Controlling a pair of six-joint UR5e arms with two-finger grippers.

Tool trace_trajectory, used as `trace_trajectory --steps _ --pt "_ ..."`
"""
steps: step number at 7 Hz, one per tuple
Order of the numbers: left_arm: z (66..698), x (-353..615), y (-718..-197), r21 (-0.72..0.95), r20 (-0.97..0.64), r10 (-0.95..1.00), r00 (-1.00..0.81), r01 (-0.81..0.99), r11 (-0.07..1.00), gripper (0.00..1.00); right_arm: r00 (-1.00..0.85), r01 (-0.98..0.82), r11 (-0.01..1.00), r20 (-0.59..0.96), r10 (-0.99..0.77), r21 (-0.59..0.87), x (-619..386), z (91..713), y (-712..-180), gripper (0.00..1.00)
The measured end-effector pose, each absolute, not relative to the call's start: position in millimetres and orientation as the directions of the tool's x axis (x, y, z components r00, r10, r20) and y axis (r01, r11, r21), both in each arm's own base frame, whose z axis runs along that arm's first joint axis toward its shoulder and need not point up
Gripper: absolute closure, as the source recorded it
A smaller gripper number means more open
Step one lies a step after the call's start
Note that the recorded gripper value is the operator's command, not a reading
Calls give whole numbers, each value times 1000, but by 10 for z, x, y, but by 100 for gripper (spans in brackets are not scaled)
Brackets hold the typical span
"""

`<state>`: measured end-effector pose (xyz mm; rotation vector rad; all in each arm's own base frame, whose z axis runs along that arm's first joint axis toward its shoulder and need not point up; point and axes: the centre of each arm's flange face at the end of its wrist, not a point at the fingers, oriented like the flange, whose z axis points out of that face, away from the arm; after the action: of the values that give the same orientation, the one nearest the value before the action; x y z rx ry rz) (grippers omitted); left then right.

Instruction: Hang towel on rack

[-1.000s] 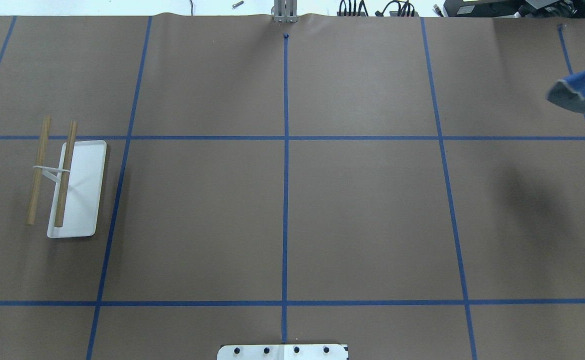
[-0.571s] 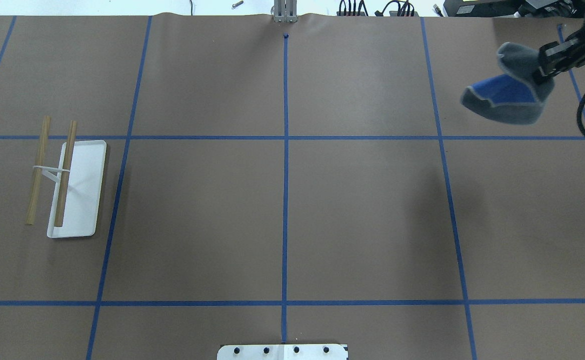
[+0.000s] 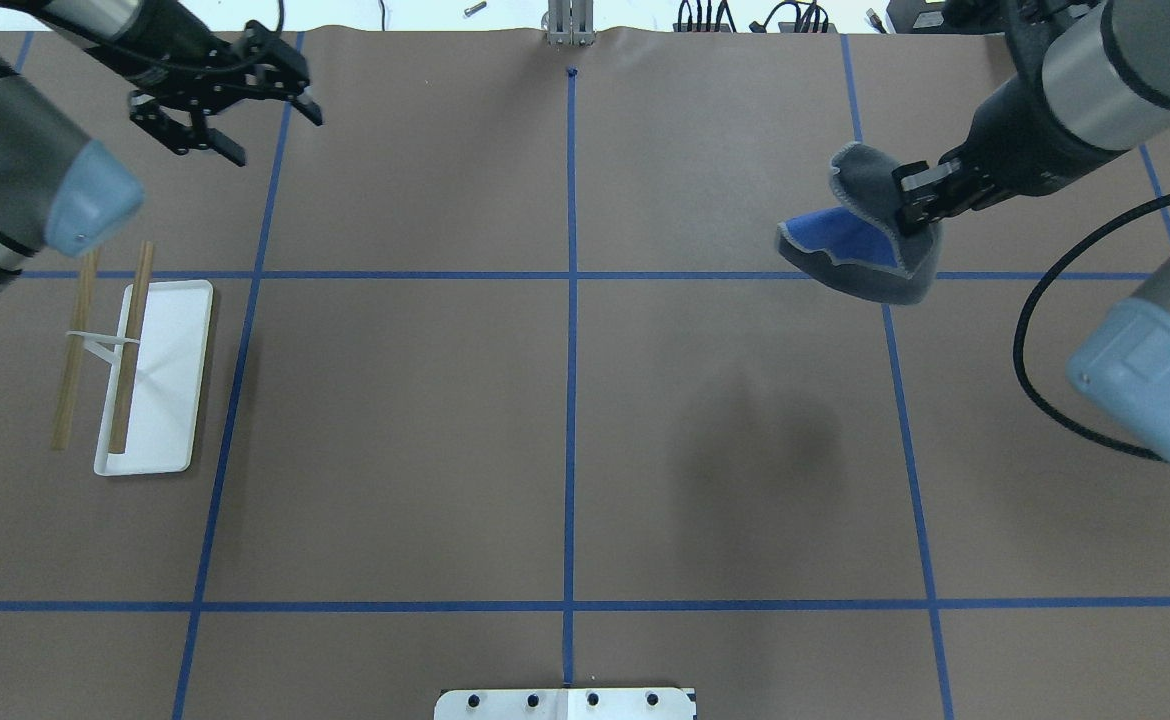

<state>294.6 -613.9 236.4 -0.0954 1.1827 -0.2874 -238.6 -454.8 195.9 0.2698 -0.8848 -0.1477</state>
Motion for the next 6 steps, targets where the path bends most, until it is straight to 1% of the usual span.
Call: trace_trajectory --steps 1,2,3,4,5,6 --pt "1890 3347 -6016 -280 -893 -330 308 195 940 2 614 -8 954 754 -232 300 -2559 1842 -4373 100" --pt "1523 3705 -5863 -321 -886 -375 274 223 920 2 596 -31 953 771 -225 302 -2624 1725 -4228 100" --pt "1256 4000 -5693 -355 -881 -411 233 246 902 4 579 -58 950 786 -219 307 -2601 1617 -4110 100" --pt "1124 4218 -5532 -368 -889 -417 190 245 897 6 565 -81 944 795 -221 320 -2540 1525 -4019 100" --pt "1080 4434 -5392 -347 -913 -384 140 230 909 5 552 -100 939 804 -223 329 -2490 1448 -3958 100" --pt "1082 4685 -5250 -316 -936 -341 86 218 923 7 534 -126 935 817 -218 332 -2479 1376 -3918 100"
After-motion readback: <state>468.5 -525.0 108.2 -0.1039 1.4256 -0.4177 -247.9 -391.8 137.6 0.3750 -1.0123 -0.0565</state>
